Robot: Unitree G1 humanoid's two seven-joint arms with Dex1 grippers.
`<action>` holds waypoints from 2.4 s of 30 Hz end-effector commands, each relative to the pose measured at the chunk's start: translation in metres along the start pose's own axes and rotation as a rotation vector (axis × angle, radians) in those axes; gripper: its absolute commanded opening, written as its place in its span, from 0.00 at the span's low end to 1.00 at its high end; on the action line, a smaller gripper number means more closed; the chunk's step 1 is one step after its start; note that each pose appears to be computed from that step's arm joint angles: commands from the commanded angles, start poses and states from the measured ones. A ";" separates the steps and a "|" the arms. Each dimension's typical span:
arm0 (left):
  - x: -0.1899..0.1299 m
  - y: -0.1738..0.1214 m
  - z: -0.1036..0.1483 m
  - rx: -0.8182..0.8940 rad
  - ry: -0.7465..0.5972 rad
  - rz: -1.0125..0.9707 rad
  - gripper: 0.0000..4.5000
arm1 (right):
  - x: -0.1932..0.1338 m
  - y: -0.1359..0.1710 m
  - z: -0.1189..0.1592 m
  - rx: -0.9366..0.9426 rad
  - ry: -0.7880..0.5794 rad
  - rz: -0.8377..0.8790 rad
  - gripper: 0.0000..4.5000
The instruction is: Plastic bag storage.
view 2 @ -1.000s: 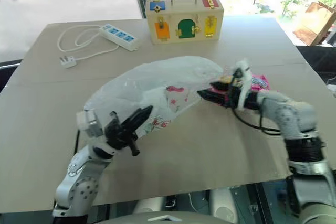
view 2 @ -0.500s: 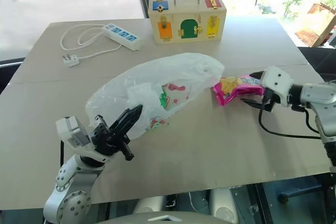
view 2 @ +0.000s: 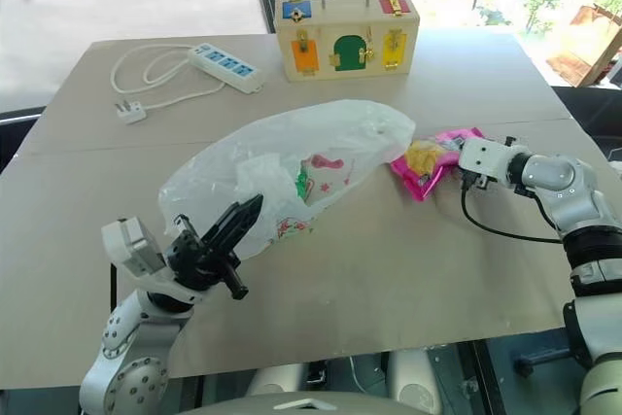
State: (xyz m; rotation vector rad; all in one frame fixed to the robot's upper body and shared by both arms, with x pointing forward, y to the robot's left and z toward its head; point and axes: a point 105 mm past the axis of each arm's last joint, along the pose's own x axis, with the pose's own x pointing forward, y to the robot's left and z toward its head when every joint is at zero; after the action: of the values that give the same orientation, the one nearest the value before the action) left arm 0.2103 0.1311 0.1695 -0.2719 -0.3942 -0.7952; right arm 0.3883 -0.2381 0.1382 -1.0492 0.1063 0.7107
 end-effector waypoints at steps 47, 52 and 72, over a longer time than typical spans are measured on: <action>0.046 -0.033 0.020 0.005 -0.024 -0.201 0.00 | 0.084 0.032 0.239 0.305 -0.454 -0.046 0.01; 0.043 -0.037 0.014 -0.007 -0.010 -0.208 0.00 | 0.082 0.043 0.270 0.415 -0.608 0.112 0.01; 0.034 -0.023 0.012 0.037 -0.018 -0.124 0.00 | -0.011 0.015 0.185 0.554 -0.621 0.488 0.98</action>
State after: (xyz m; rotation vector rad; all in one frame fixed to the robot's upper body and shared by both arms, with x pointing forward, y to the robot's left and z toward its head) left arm 0.2183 0.1018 0.1874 -0.2448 -0.3993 -0.8923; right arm 0.3341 -0.0898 0.2010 -0.2755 0.1110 1.2836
